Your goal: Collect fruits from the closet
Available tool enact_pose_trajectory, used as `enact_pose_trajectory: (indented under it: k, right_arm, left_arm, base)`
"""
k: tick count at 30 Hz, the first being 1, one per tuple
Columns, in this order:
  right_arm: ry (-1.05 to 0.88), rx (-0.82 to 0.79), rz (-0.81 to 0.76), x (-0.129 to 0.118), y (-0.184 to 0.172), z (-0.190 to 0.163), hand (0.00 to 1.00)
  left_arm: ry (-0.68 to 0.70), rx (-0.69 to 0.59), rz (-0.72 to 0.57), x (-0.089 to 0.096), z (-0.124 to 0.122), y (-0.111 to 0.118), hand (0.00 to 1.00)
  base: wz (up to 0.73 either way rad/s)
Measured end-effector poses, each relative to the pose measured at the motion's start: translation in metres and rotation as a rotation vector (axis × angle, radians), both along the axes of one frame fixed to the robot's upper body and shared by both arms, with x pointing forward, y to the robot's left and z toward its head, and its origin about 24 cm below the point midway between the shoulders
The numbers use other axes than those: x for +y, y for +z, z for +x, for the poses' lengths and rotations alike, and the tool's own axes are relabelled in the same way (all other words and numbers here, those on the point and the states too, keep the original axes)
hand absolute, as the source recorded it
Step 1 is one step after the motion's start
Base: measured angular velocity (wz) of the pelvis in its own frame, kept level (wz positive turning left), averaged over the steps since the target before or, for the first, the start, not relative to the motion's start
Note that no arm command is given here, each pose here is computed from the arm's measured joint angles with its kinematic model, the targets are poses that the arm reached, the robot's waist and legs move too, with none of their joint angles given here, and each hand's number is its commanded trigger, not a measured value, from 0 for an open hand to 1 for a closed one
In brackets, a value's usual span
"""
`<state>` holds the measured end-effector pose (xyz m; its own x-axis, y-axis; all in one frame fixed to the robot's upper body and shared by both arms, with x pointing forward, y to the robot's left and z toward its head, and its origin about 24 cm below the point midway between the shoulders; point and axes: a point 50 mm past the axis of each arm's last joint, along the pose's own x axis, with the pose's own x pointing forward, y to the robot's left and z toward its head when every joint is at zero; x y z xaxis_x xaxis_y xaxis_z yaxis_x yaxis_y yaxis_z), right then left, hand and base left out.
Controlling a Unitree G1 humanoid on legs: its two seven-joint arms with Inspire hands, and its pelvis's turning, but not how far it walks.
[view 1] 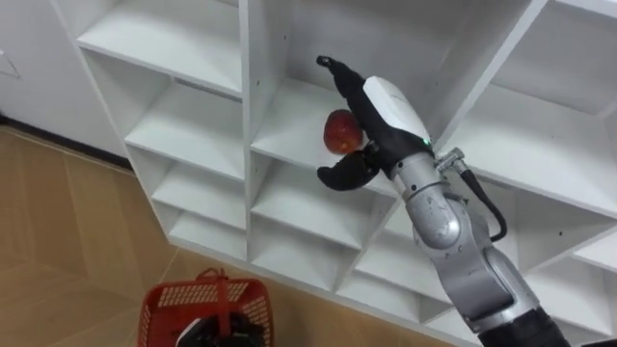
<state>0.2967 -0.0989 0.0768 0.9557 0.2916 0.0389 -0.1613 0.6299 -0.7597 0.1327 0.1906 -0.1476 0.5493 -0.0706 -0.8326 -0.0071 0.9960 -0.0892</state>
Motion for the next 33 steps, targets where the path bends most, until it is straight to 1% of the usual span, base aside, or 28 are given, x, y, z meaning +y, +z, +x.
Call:
enact_pose_trajectory:
  k: [4,11,21,33]
  right_arm:
    - [-0.027,0.01,-0.025,-0.003,-0.004,0.01,0.0]
    - [-0.055,0.024,-0.045,-0.008,-0.01,0.014,0.0]
    - [-0.055,0.011,-0.055,-0.009,-0.008,0.016,0.0]
    - [-0.082,-0.004,-0.101,-0.021,-0.005,0.018,0.0]
  left_arm:
    - [0.005,-0.005,-0.002,0.002,0.0,0.001,1.0]
    - [-0.005,-0.018,-0.006,0.005,0.002,0.003,1.0]
    - [-0.005,-0.009,-0.005,0.008,-0.002,0.002,1.0]
    - [-0.007,-0.009,-0.006,0.007,-0.003,0.002,1.0]
  base:
    - [0.04]
    - [0.0]
    - [0.01]
    - [0.01]
